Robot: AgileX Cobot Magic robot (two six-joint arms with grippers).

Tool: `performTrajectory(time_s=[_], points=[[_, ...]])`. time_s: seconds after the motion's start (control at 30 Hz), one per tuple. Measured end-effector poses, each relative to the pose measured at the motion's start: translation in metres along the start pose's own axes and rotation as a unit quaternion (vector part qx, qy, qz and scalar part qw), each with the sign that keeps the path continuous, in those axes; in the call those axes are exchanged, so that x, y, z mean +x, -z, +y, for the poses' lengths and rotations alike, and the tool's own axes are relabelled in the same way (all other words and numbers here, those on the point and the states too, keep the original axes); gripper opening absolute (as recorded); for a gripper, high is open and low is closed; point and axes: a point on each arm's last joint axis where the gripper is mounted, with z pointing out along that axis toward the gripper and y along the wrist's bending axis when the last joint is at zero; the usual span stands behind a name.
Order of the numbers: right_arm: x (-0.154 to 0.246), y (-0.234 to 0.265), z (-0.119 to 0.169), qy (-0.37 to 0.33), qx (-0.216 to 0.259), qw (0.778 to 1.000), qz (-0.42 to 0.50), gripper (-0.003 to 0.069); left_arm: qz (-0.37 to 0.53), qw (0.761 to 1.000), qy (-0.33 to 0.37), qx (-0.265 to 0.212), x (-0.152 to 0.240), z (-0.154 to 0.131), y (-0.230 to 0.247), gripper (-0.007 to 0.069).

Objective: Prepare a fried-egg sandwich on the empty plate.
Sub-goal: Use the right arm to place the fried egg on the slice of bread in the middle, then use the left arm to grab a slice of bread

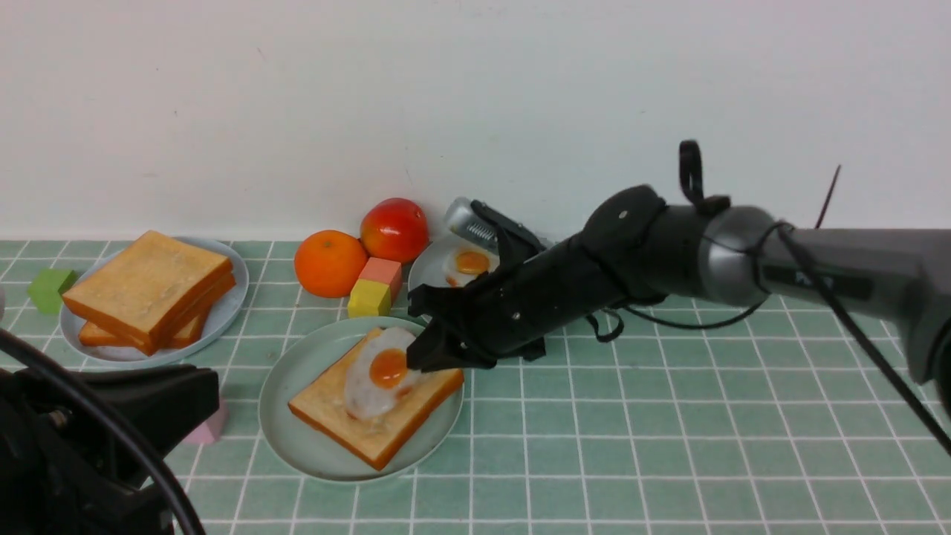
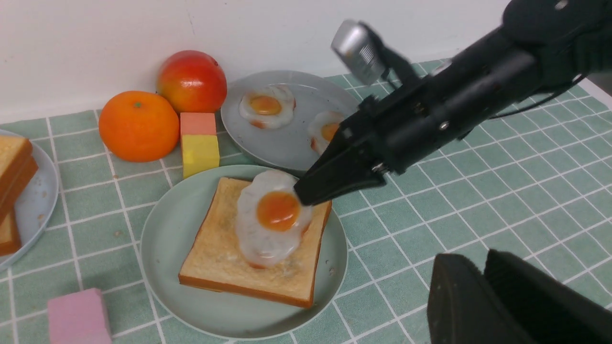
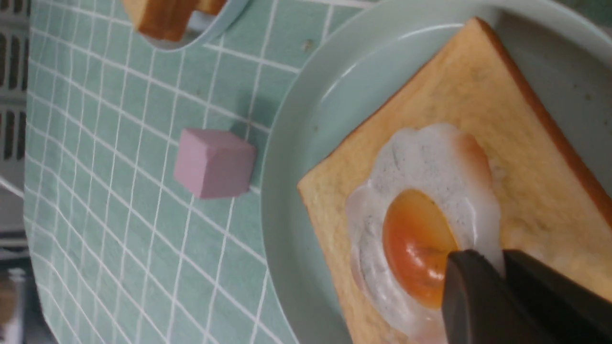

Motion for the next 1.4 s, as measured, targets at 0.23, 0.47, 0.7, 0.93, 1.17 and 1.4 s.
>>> performTrajectory(time_s=[0.23,0.47,0.7,0.93,1.17,1.4], points=[[0.0,-0.014,-0.012,-0.047,-0.005,0.999,-0.011,0.0104,0.0,1.0,0.004,0.001,0.0,0.0,0.0,0.0095],[0.001,-0.003,-0.004,-0.038,-0.025,0.999,0.015,0.0375,0.001,1.0,0.008,0.002,0.0,0.0,0.0,0.0102],[-0.015,0.073,0.032,0.062,0.003,0.998,-0.006,0.0339,0.006,1.0,0.009,0.002,0.001,0.0,0.0,0.0102],[0.011,0.191,0.088,0.215,0.118,0.969,0.013,0.0104,0.105,0.994,0.033,-0.019,0.002,-0.001,-0.022,0.0102],[0.072,0.3,0.11,0.239,0.217,0.943,-0.077,-0.0005,0.231,0.971,0.021,-0.064,-0.026,0.002,-0.082,-0.0013],[0.135,0.337,0.099,0.249,0.213,0.937,-0.125,-0.0003,0.266,0.947,0.025,-0.177,-0.051,0.091,-0.122,-0.0013]])
